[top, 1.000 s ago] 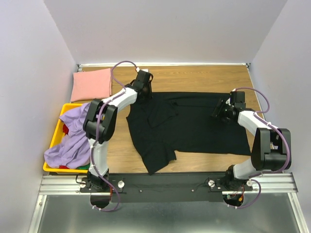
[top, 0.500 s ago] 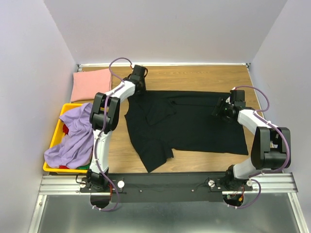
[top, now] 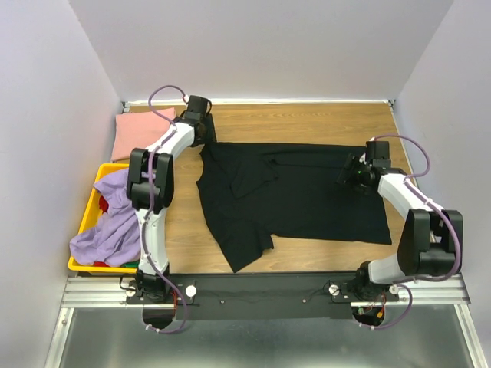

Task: Fold and stack the t-shirts
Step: Fold the tshirt

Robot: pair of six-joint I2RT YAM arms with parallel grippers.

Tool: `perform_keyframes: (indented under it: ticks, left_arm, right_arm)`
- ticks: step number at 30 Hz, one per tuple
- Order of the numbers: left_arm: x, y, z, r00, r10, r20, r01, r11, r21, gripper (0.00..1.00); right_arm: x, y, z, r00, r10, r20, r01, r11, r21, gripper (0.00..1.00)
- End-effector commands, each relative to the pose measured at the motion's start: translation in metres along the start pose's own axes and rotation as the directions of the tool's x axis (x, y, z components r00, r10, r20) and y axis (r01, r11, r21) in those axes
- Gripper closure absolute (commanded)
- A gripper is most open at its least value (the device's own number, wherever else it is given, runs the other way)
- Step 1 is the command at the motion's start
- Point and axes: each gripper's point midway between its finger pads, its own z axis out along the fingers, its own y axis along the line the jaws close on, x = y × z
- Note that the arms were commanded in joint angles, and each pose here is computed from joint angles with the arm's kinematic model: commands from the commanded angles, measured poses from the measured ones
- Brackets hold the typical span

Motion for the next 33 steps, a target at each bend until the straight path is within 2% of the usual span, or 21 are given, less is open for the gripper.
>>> perform_keyframes:
  ticks: [1, 2, 3, 4, 5, 7, 8, 9, 14, 16, 20, 24, 33]
  left_arm:
    - [0.008, -0.021, -0.08, 0.996, 0.055, 0.065, -0.057, 0.998, 0.027, 0.27]
    - [0.019, -0.02, -0.091, 0.997, 0.058, 0.06, -0.06, 0.998, 0.029, 0.27]
    - [0.015, -0.02, -0.12, 0.994, 0.037, 0.104, -0.043, 0.998, 0.05, 0.28]
    - [0.028, -0.016, -0.128, 0.995, 0.011, 0.096, -0.016, 0.999, 0.044, 0.3]
    - [0.059, -0.008, -0.145, 0.997, 0.017, 0.069, -0.02, 0.999, 0.044, 0.33]
    - [0.089, 0.001, -0.16, 0.999, -0.007, 0.051, 0.005, 0.999, 0.034, 0.34]
    - [0.127, 0.015, -0.161, 1.0, 0.005, -0.015, -0.005, 1.0, 0.01, 0.35]
    - [0.131, 0.012, -0.18, 1.0, -0.005, 0.01, 0.005, 0.999, 0.046, 0.35]
    - [0.213, 0.026, -0.197, 0.991, -0.053, -0.122, 0.065, 0.993, 0.097, 0.35]
    - [0.224, 0.027, -0.201, 0.99, -0.058, -0.131, 0.072, 0.992, 0.108, 0.35]
    - [0.217, 0.027, -0.199, 0.992, -0.055, -0.117, 0.064, 0.995, 0.077, 0.35]
    - [0.239, 0.03, -0.184, 0.976, -0.011, -0.216, 0.021, 0.999, 0.041, 0.37]
    - [0.252, 0.026, -0.17, 0.966, -0.011, -0.257, 0.02, 0.999, 0.033, 0.4]
  right_arm:
    - [-0.019, 0.002, -0.029, 0.998, -0.005, 0.056, 0.003, 1.0, 0.028, 0.27]
    - [-0.02, 0.004, -0.034, 0.998, -0.006, 0.06, 0.005, 1.0, 0.022, 0.27]
    - [-0.017, 0.004, -0.037, 0.999, -0.003, 0.05, 0.002, 1.0, 0.021, 0.27]
    - [-0.017, 0.005, -0.042, 0.998, -0.003, 0.056, 0.002, 1.0, 0.012, 0.27]
    - [-0.016, 0.009, -0.049, 0.998, -0.005, 0.064, 0.005, 1.0, -0.005, 0.27]
    - [-0.013, 0.013, -0.057, 0.998, -0.007, 0.064, 0.009, 0.999, -0.032, 0.27]
    - [-0.014, 0.016, -0.064, 0.997, -0.008, 0.081, 0.012, 0.999, -0.047, 0.27]
    - [-0.01, 0.016, -0.066, 0.997, -0.006, 0.075, 0.011, 0.998, -0.054, 0.26]
    - [0.005, 0.022, -0.076, 0.998, -0.01, 0.06, 0.016, 0.994, -0.105, 0.26]
    - [0.007, 0.022, -0.081, 0.997, -0.01, 0.074, 0.018, 0.994, -0.108, 0.26]
    - [0.008, 0.022, -0.087, 0.996, -0.017, 0.088, 0.027, 0.993, -0.116, 0.26]
    - [0.009, 0.027, -0.091, 0.996, -0.014, 0.087, 0.026, 0.99, -0.142, 0.26]
    - [0.01, 0.026, -0.09, 0.996, -0.026, 0.088, 0.039, 0.989, -0.144, 0.26]
